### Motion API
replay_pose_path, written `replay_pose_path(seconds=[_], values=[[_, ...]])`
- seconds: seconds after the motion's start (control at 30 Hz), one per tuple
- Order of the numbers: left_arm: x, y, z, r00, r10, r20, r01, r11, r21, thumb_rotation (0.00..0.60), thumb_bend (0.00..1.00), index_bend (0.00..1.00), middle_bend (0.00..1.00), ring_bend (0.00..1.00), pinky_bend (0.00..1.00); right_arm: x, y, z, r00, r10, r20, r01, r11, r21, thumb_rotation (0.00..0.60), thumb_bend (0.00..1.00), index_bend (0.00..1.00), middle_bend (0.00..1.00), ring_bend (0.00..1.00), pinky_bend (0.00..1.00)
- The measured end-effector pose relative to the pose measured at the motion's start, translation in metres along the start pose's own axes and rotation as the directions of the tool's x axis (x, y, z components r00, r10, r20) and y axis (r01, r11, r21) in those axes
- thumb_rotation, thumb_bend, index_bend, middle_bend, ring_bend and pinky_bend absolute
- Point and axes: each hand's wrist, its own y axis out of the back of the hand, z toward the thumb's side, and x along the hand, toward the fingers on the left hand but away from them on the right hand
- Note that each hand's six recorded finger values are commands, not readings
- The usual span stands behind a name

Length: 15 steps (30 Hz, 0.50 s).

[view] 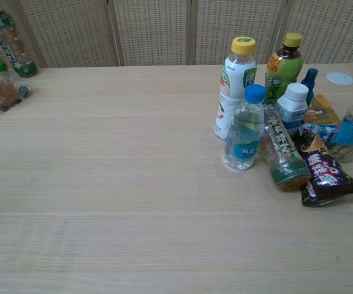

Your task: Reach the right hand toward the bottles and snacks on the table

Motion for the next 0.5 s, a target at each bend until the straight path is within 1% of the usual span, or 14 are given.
replay_pose_path(seconds=[0.17, 0.37, 0.5], values=[[0.0003, -0.0008, 0.0001, 1.0, -0.006, 0.002, 0.006, 1.0, -0.008, 0.6, 0.38, 0.18, 0.05, 0.0, 0.0, -0.0001, -0.0011, 0.0015, 1.0, 0.001, -0.005, -0.001, 1.0, -0.008, 0.515, 0.14, 0.0, 0.0, 0.0, 0.0], [0.0004, 0.0055, 0.0041, 1.0, 0.01, 0.016, -0.01, 1.0, -0.015, 0.6, 0.38, 0.17, 0.05, 0.0, 0.0, -0.0018, -0.0048, 0.0028, 1.0, 0.015, -0.017, -0.015, 1.0, -0.013, 0.52, 0.14, 0.0, 0.0, 0.0, 0.0], [0.0029, 0.0062, 0.008, 1.0, 0.007, 0.029, -0.006, 1.0, -0.018, 0.6, 0.38, 0.16, 0.05, 0.0, 0.0, -0.0063, -0.0057, 0.0061, 0.999, 0.02, -0.031, -0.02, 1.0, -0.011, 0.519, 0.14, 0.0, 0.0, 0.0, 0.0]])
